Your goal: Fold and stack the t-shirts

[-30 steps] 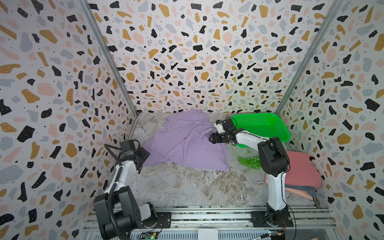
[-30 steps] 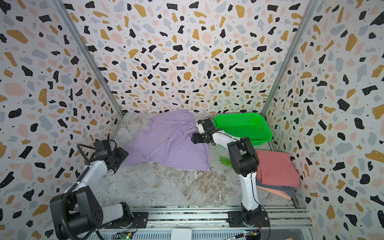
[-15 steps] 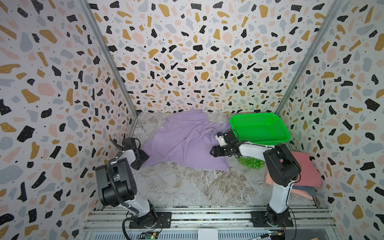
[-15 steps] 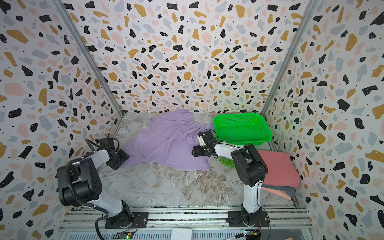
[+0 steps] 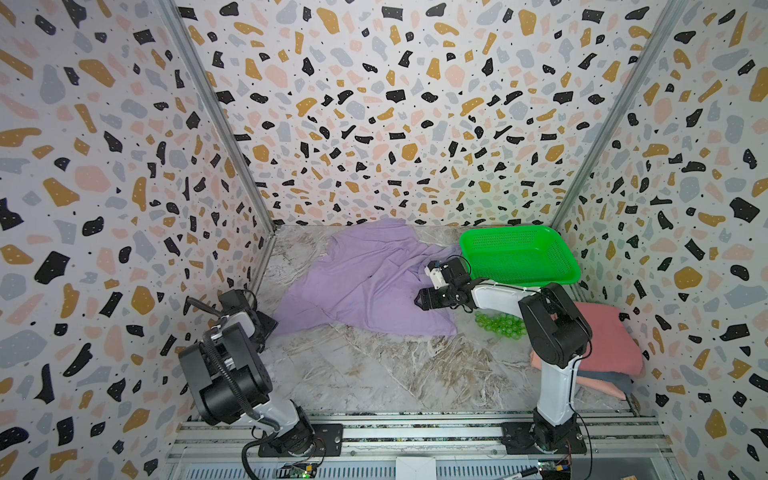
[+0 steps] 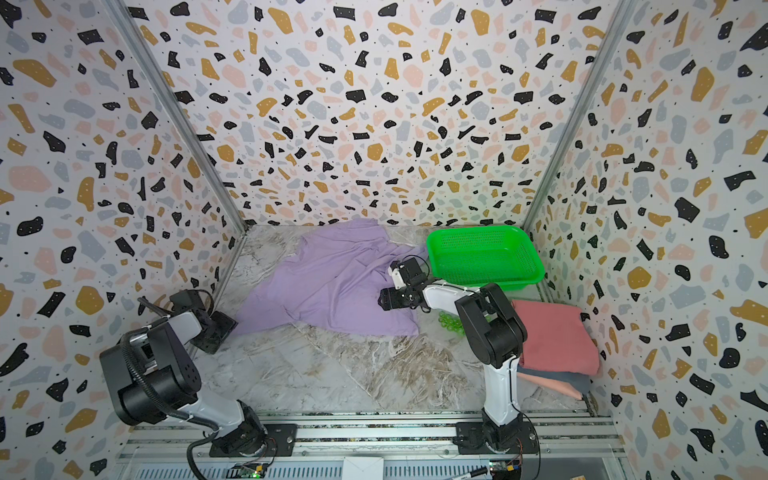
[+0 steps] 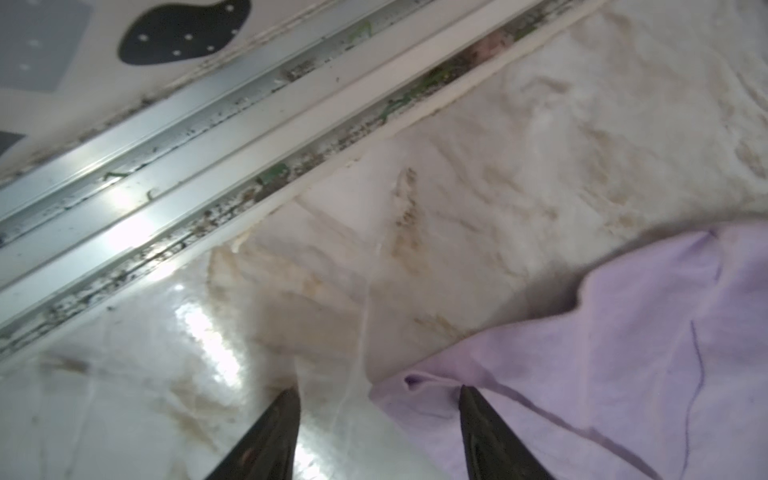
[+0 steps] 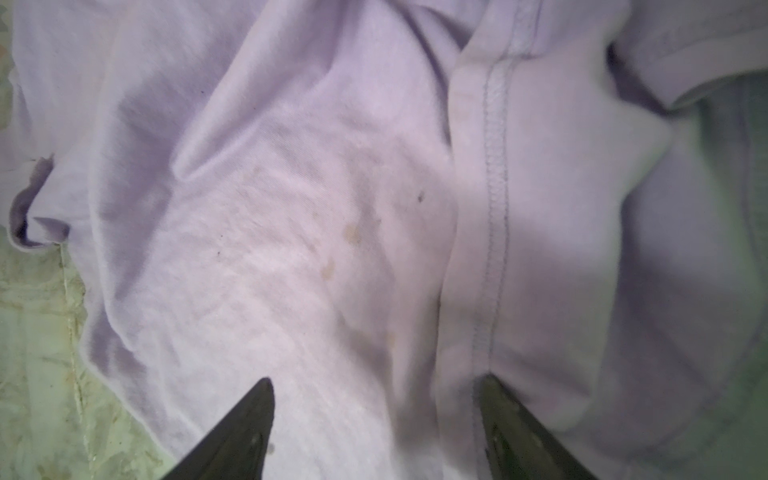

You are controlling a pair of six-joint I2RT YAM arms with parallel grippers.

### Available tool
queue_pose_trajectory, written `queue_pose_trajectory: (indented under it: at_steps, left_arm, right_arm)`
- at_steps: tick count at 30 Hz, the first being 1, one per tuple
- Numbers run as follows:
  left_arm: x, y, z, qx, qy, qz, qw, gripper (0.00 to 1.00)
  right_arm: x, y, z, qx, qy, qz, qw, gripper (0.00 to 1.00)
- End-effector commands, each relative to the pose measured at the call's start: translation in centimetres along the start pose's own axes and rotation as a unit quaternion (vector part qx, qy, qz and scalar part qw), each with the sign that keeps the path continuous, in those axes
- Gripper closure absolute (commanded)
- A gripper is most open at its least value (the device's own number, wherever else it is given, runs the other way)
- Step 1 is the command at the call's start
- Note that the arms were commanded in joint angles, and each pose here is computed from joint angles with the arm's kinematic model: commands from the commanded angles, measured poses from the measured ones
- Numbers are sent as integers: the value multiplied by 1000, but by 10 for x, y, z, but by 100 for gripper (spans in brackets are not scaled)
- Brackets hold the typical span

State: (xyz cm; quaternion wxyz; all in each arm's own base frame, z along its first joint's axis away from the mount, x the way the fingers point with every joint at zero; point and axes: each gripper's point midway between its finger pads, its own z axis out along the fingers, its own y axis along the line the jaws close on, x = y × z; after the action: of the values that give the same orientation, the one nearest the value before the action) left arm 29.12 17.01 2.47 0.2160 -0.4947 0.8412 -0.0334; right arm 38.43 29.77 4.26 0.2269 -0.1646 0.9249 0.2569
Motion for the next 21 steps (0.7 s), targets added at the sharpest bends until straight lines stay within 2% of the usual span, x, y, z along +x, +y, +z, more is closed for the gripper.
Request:
queue_pose_trajectory:
  at_steps: [1,5,11,14,17,21]
  left_arm:
    - [9,-9,5,31,17,-13,999,37]
    - [11,-11,15,34,33,-14,999,43]
    - [15,-10,20,35,42,-12,998,82]
    - [14,-11,17,40,34,-13,999,95]
    - [14,-12,13,44,29,-15,999,99]
    - [18,-13,11,49,30,-23,998,100]
  right_arm:
    - [22,-17,-10,39,29,20,999,20]
    - [29,-32,-29,68,19,44,997,16]
    - [47,-54,-65,131,12,88,987,15]
    - [63,-54,-72,147,36,104,983,15]
    - [80,-40,-75,144,56,101,983,16]
    - [112,-29,-70,152,84,97,980,17]
